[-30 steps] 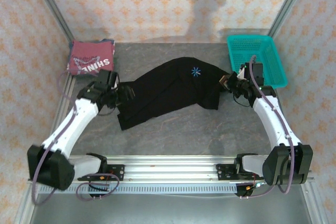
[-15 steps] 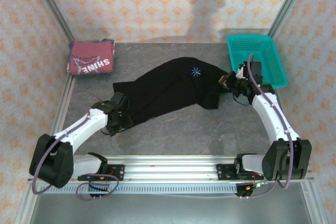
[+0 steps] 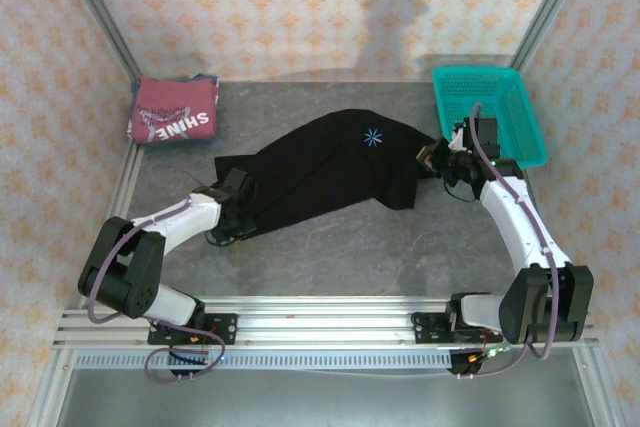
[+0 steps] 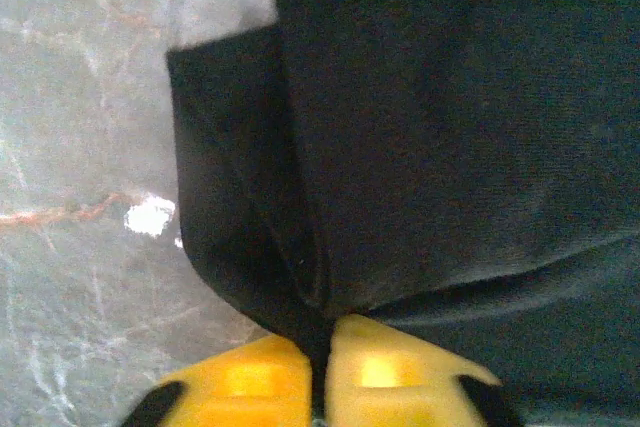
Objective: Fold and stack the t-shirts
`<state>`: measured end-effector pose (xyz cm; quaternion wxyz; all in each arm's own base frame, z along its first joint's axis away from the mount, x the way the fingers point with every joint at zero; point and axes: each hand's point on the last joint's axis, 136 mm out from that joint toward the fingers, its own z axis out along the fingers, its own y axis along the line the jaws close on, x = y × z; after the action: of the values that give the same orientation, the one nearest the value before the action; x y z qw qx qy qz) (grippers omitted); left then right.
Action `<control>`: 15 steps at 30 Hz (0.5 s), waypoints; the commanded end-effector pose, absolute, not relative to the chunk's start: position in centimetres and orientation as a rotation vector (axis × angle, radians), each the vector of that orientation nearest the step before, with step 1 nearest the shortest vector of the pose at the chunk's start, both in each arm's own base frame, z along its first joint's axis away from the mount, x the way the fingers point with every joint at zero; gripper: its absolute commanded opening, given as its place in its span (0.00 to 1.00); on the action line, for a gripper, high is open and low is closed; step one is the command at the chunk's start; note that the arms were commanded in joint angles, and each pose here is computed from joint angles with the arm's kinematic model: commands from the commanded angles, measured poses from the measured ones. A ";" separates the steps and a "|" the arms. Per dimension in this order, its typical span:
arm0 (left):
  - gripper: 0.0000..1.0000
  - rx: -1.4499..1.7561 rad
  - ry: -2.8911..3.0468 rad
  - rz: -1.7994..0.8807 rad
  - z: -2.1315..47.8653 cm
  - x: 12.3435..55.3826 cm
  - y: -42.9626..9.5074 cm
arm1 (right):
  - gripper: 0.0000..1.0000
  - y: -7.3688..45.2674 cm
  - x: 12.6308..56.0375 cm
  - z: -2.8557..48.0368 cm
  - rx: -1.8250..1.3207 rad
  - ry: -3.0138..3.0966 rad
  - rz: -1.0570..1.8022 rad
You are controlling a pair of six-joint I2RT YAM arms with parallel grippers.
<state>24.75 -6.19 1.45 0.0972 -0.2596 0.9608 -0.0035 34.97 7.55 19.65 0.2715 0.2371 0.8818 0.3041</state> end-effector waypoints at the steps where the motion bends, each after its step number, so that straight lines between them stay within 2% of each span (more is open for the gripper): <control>1: 0.00 -0.762 2.759 0.037 1.7 26.9 -5.4 | 0.00 6.9 34.4 21.4 0.597 2.352 0.770; 4: 0.00 -0.736 2.704 0.046 5.1 27.2 -4.6 | 0.00 6.4 34.4 23.3 0.583 2.315 0.748; 8: 0.00 -0.715 2.515 -0.027 13.6 28.2 -3.4 | 0.00 6.0 35.2 26.9 0.585 2.226 0.765; 15: 0.00 -0.638 2.251 -0.148 27.0 30.7 -2.8 | 0.00 5.4 36.5 38.5 0.524 1.961 0.834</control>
<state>31.34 -4.06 25.47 0.3864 -0.2643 0.8784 -0.0968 36.22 5.90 33.52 0.4065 0.2164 0.8269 0.3229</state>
